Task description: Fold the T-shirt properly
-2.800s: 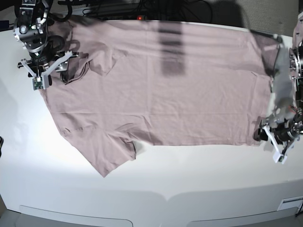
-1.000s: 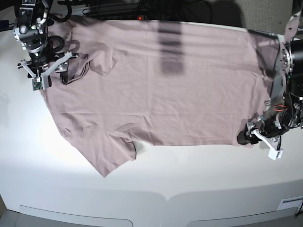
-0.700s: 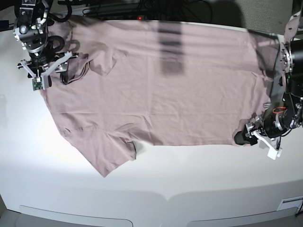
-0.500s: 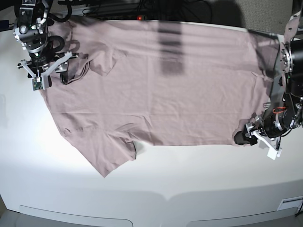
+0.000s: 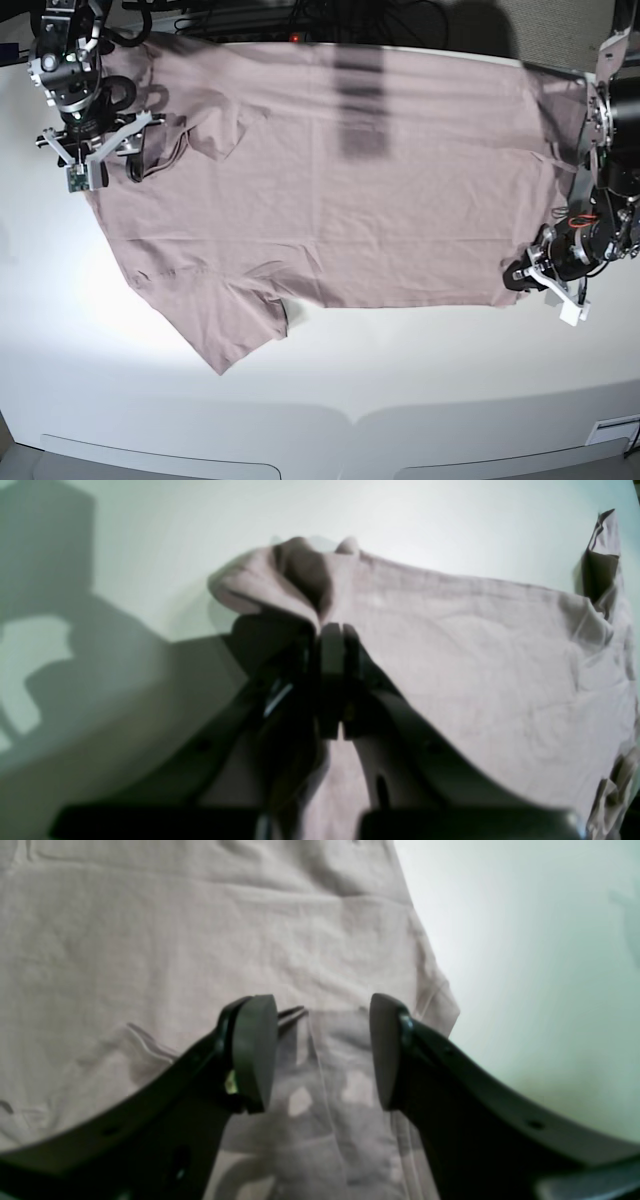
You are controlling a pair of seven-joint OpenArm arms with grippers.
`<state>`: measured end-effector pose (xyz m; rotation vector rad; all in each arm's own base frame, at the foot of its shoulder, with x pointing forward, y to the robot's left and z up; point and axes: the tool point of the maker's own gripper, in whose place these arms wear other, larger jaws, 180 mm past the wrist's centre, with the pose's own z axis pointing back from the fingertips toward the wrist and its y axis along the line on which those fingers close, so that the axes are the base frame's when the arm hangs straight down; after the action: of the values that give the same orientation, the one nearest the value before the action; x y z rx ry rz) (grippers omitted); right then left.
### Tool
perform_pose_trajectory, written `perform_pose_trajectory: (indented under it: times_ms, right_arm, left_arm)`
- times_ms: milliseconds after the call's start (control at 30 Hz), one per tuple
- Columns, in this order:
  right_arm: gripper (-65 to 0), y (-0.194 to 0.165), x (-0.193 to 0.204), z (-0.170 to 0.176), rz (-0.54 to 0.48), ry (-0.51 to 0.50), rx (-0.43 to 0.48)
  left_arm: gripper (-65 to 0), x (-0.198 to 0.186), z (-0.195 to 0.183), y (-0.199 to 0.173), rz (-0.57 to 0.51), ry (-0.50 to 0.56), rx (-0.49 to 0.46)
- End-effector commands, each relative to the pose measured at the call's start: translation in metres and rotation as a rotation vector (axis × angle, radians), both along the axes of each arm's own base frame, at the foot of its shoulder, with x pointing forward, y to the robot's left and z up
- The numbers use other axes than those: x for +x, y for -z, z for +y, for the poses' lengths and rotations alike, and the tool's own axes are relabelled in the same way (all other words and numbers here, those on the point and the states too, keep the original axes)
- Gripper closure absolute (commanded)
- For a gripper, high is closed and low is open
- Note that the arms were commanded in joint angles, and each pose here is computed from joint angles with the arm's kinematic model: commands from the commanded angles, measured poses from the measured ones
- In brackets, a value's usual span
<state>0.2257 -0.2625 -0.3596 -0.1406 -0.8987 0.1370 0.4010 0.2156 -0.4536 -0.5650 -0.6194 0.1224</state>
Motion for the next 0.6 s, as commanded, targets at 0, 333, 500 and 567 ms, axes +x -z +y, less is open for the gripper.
perform_pose_trajectory:
  times_ms: [0,333,500,567]
  right_arm:
    - [-29.7,-0.016,0.01,-0.001,-0.058,-0.013,-0.012]
    - [-29.7,-0.044,0.074,-0.01,-0.104,0.022,-0.02]
    - [-31.3,-0.032,0.104,-0.01,-0.02,-0.05,-0.011]
    - [-37.0,-0.025,0.115,-0.014,-0.004,-0.045,0.014]
  left_arm:
    - [0.0,-0.006,0.002,0.005,0.043,0.011,0.022]
    - [0.0,0.003,-0.005,-0.009,0.021,0.015,-0.026]
    - [0.0,0.009,-0.007,-0.017,-0.003,0.036,-0.013]
    - [0.0,0.01,-0.007,-0.019,-0.008,0.039,-0.011]
